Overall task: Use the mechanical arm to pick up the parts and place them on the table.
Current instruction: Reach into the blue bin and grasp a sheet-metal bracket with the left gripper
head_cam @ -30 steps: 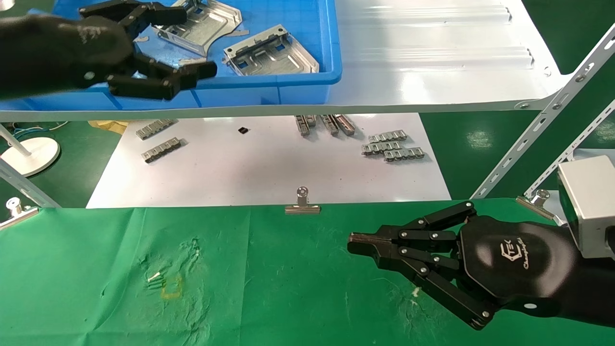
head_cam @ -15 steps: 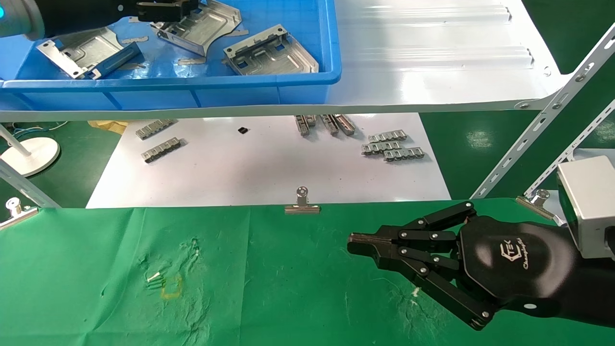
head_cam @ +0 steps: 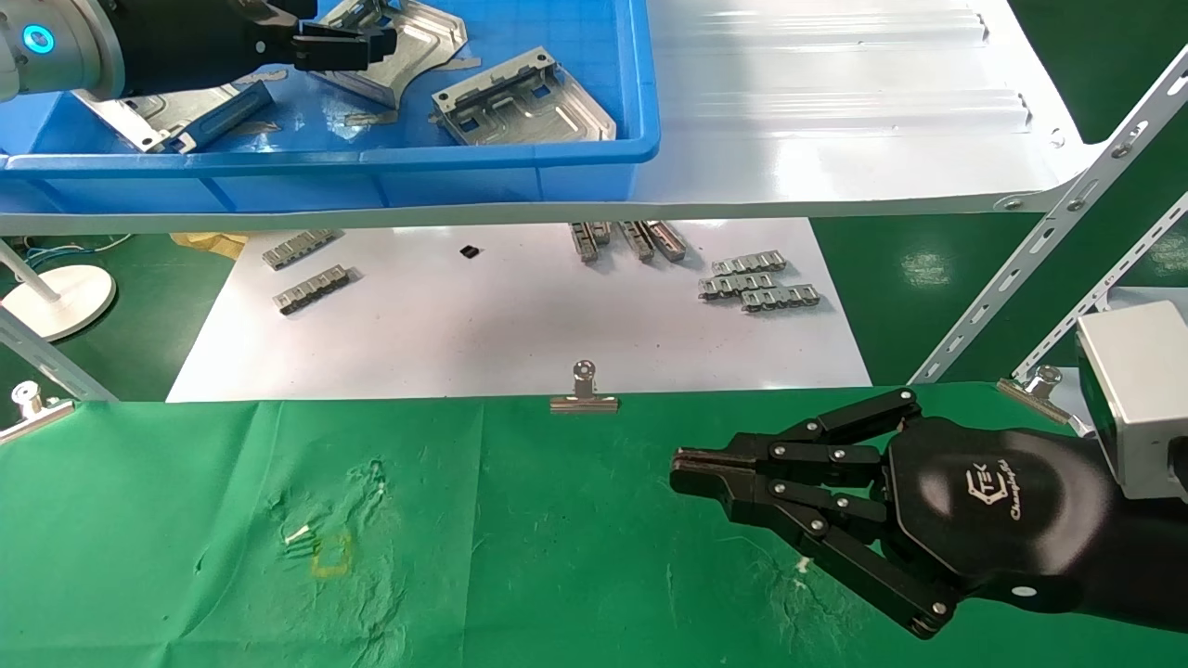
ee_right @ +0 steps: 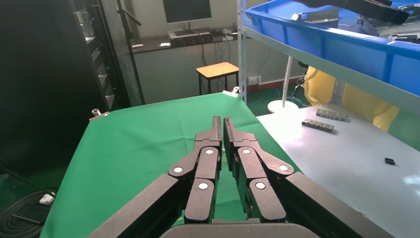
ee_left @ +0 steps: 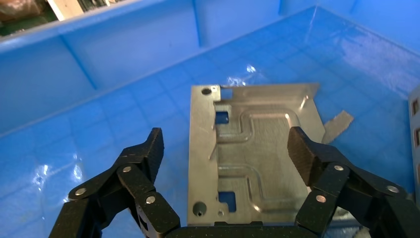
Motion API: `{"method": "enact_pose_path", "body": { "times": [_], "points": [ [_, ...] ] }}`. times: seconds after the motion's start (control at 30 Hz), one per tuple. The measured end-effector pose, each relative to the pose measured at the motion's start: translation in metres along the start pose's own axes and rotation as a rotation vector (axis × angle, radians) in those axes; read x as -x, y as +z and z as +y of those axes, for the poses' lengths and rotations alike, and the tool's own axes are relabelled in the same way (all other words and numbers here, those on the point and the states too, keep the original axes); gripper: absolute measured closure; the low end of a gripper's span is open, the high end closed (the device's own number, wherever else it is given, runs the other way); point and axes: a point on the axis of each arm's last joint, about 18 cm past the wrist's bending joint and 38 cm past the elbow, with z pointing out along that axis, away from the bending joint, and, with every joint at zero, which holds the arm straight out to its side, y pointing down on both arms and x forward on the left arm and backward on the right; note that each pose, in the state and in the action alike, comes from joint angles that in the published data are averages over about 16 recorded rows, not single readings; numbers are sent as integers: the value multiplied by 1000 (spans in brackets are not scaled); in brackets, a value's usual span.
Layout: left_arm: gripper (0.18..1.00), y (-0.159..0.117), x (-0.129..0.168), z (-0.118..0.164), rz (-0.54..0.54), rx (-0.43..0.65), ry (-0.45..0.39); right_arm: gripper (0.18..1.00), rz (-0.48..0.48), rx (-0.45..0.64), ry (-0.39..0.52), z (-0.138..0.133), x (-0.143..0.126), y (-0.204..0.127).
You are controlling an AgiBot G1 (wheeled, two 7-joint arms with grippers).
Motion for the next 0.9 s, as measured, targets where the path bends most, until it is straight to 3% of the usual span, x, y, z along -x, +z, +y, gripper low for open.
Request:
{"method": "enact_pose_path", "body": {
  "times": [0.17, 0.5, 0.9],
  "points": [
    [288, 0, 0, 1, -5, 19, 10, 942, 0, 0, 0, 0, 0, 0],
    [495, 1, 3, 1, -27, 27, 28, 818, 0, 0, 0, 0, 0, 0],
    [778, 1, 8, -3, -52, 12, 31, 550, 0, 0, 0, 0, 0, 0]
  ]
}}
